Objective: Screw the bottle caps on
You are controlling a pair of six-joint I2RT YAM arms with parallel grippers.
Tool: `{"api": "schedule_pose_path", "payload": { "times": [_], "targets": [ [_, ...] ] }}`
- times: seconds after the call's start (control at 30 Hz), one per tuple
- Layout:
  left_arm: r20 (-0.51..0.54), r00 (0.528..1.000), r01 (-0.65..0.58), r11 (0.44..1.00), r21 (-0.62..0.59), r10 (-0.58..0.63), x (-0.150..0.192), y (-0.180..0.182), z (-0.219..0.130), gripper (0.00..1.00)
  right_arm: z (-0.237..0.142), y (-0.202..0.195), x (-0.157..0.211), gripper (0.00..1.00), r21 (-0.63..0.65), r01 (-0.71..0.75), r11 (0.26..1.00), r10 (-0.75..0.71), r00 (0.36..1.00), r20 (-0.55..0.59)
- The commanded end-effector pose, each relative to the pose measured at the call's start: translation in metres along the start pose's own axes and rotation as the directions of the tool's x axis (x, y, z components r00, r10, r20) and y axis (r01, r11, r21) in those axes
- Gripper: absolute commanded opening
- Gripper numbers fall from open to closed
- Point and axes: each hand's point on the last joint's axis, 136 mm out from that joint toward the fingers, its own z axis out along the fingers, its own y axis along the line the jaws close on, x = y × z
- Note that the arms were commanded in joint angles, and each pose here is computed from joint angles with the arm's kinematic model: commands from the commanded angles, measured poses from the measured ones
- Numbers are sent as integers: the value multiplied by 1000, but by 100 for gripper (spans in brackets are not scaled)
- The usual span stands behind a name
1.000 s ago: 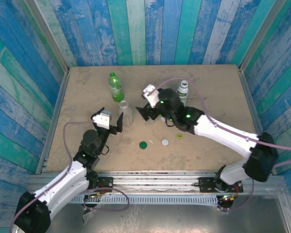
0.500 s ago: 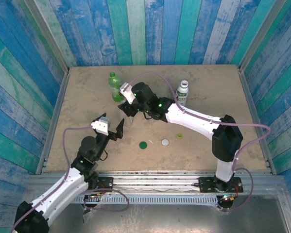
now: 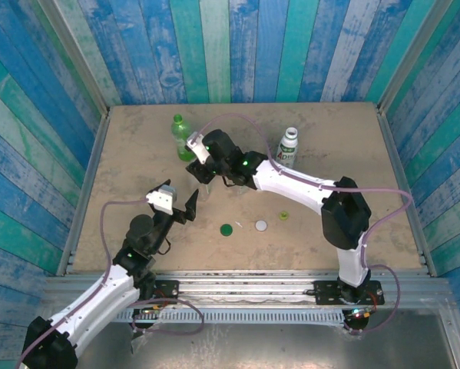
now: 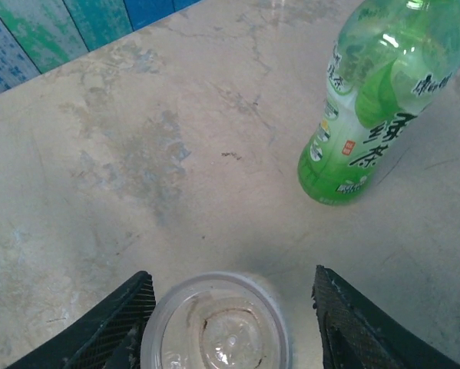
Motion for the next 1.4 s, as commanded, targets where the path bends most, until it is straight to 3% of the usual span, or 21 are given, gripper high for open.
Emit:
{"api": "schedule_pose_path", "payload": {
  "times": [0.0, 0.27, 0.7, 1.1, 1.37],
  "targets": [
    [8, 1000, 4, 1000, 20, -4, -5, -4, 0, 94, 0, 0, -3, 51, -13, -15, 1000, 15, 1000, -5],
    [13, 1000, -10, 999, 31, 10, -5, -6, -1, 94, -10, 2, -7, 42, -21, -22, 1000, 22, 1000, 8],
    [11, 1000, -24, 992, 122, 22, -5, -22, 4, 94, -69, -1, 10, 39, 10, -49, 999, 49, 999, 19],
    [-21, 999, 43, 971, 236, -39, 1, -53, 22, 94, -134, -31, 53, 35, 186, -190, 964, 178, 981, 83],
    [-20, 1000, 19, 953, 301, -14, 10, -93, 31, 94, -130, -40, 70, 34, 239, -222, 945, 209, 975, 79]
  ]
}}
